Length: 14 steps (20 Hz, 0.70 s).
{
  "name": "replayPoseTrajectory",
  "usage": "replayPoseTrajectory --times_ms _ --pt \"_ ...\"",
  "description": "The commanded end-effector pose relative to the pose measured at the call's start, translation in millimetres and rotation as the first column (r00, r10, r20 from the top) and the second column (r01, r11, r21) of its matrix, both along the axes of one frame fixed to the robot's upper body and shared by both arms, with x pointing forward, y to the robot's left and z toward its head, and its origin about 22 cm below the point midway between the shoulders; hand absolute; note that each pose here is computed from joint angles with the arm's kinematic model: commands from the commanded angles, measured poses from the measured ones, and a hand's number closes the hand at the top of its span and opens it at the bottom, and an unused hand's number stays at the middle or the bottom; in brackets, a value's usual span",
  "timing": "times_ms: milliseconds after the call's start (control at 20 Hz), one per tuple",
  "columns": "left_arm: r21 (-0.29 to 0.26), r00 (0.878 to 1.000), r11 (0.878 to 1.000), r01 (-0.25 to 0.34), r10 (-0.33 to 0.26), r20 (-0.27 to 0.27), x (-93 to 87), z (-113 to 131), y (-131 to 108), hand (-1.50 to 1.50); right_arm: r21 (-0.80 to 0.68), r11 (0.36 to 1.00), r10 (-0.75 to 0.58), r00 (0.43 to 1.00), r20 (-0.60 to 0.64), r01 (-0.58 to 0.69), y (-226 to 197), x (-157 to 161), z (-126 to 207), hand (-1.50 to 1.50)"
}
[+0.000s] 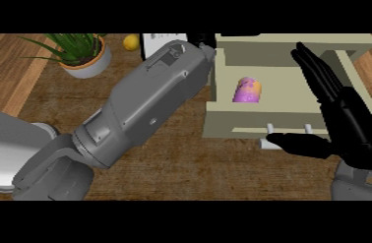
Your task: Pick up the can, place it into the drawer and close the drawer
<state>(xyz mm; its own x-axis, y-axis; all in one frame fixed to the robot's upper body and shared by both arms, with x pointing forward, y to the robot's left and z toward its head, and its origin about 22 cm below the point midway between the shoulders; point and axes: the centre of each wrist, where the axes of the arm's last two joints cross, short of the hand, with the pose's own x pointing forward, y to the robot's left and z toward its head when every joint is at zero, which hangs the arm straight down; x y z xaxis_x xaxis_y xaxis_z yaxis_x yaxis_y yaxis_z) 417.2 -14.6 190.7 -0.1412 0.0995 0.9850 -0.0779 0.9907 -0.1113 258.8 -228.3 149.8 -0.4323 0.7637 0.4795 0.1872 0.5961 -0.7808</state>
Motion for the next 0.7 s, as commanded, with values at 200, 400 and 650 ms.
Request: replayPoseTrajectory --times_ms 200,400,650 --pt "0.023 1.000 0.999 -0.024 0.024 -0.006 8.9 7 31 -1.50 -0.255 0.967 0.008 0.999 -0.033 -0.016 35 58 -24 -1.50" --pt "0.032 0.999 0.998 -0.051 0.051 -0.003 8.4 22 44 -1.50 -0.347 0.937 -0.048 0.999 -0.025 0.037 31 83 -43 -1.50" --pt "0.019 0.999 0.998 -0.054 0.054 0.006 2.2 14 59 -1.50 -0.376 0.924 -0.095 0.994 -0.048 0.070 33 111 -84 -1.50"
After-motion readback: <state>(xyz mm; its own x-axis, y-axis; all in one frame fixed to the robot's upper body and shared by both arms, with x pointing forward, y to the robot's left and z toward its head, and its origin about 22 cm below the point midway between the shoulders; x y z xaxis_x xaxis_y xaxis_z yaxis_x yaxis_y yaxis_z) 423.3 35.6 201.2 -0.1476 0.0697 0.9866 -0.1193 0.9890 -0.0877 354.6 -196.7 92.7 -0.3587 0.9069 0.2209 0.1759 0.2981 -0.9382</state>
